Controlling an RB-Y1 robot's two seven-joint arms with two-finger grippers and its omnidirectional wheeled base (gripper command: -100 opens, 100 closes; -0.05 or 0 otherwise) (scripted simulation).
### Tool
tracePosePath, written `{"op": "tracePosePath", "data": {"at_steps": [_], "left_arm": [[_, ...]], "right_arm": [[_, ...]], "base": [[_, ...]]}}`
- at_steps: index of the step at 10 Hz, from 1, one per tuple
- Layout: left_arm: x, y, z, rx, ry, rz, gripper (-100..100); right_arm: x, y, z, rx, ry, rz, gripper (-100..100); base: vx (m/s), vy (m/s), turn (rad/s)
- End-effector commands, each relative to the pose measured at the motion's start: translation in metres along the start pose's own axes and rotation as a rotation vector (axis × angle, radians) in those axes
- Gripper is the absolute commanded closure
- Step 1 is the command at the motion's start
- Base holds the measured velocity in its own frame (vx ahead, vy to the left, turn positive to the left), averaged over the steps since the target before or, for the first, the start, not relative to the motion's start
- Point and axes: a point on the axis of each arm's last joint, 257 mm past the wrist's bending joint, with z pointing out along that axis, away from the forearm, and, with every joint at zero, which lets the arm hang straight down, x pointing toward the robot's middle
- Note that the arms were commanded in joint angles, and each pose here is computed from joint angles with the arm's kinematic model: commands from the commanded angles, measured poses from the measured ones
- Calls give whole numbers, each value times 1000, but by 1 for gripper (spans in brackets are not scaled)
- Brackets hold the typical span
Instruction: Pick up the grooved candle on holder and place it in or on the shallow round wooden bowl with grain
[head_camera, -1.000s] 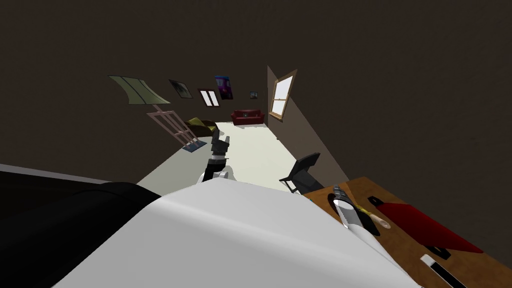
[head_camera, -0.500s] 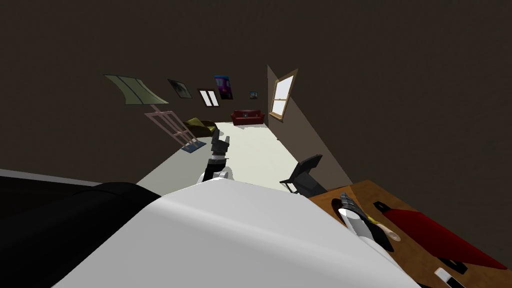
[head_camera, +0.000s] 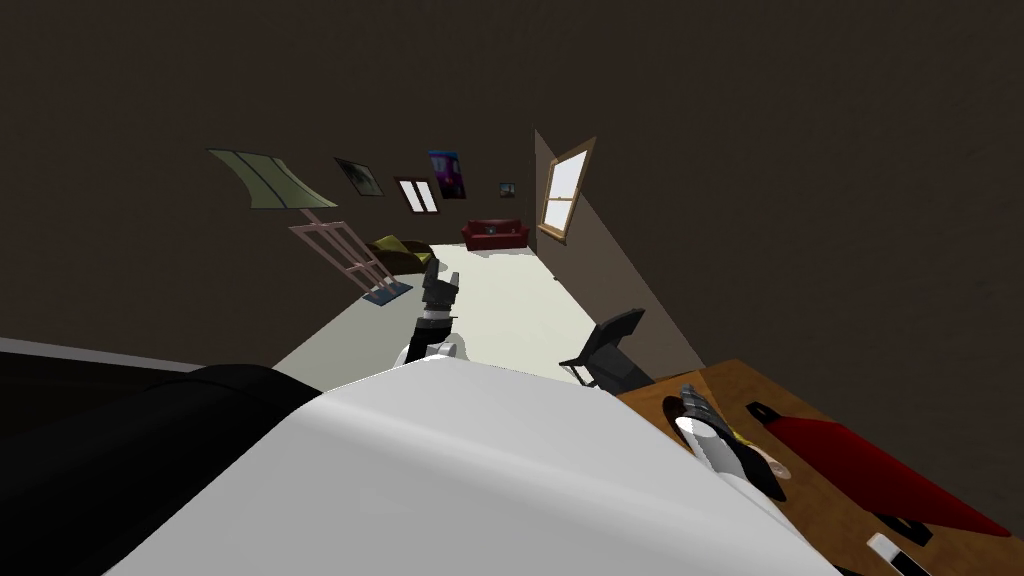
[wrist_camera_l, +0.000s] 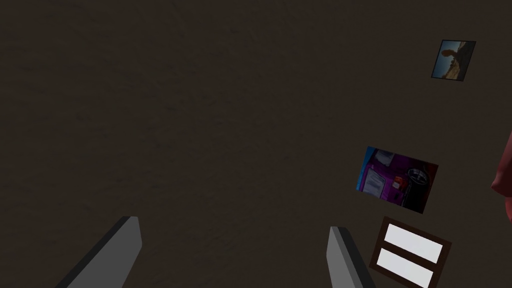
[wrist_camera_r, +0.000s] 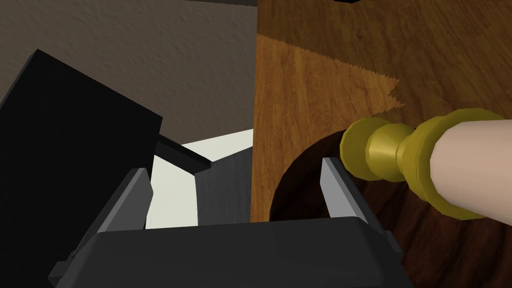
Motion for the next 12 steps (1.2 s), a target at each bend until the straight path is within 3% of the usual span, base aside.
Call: {"op": "tracePosePath", "data": {"at_steps": [1, 10, 12], "left_arm": [[0, 0, 0, 0, 0, 0, 0], [0, 0, 0, 0, 0, 0, 0], [0, 0, 0, 0, 0, 0, 0]], "right_arm": [[4, -13, 9, 0, 6, -6, -100], [18, -78, 46, 2, 8, -20, -100], [18, -81, 46, 5, 9, -10, -100]], "base": [[-37, 2, -21], [-70, 4, -17], [-44, 1, -5]]}}
